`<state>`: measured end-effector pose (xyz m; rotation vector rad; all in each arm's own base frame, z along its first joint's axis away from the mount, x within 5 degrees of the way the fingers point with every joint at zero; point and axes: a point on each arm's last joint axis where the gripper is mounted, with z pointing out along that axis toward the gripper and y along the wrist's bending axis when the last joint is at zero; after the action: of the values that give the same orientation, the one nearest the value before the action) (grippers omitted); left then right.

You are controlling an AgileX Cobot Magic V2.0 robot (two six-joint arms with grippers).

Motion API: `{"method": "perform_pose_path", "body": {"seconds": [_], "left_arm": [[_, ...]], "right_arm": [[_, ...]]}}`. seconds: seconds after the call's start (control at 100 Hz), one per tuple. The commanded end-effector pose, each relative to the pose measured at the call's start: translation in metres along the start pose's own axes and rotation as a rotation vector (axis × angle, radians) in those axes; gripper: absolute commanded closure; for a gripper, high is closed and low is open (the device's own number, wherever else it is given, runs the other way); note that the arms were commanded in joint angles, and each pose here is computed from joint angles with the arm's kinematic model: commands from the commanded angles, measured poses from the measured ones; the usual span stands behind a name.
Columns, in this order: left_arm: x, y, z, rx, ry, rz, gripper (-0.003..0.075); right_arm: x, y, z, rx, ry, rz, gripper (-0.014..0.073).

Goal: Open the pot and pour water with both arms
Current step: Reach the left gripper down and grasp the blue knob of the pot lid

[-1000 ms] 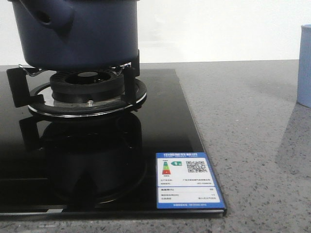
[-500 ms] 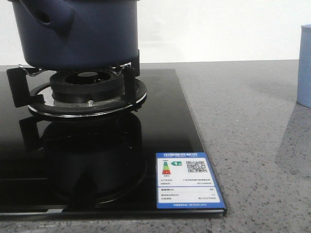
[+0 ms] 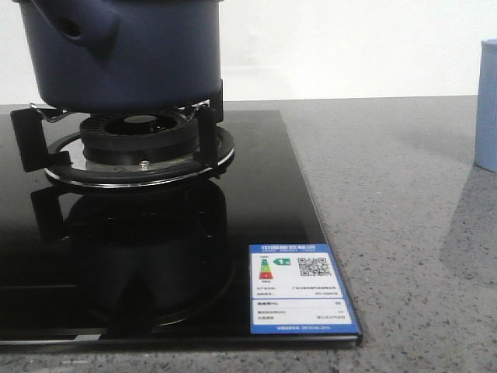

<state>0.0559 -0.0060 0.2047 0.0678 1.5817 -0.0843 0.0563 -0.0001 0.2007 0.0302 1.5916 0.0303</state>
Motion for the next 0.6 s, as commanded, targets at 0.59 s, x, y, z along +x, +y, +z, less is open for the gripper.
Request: {"method": "perform_pose_path", "body": {"seconds": [0.59], "left_arm": [[-0.0077, 0.0026, -0.0021, -0.001, -0.141, -0.406, 0.0736]], "right_arm": [[-0.006, 0.0, -0.0017, -0.019, -0.12, 0.313, 0.0659]]}}
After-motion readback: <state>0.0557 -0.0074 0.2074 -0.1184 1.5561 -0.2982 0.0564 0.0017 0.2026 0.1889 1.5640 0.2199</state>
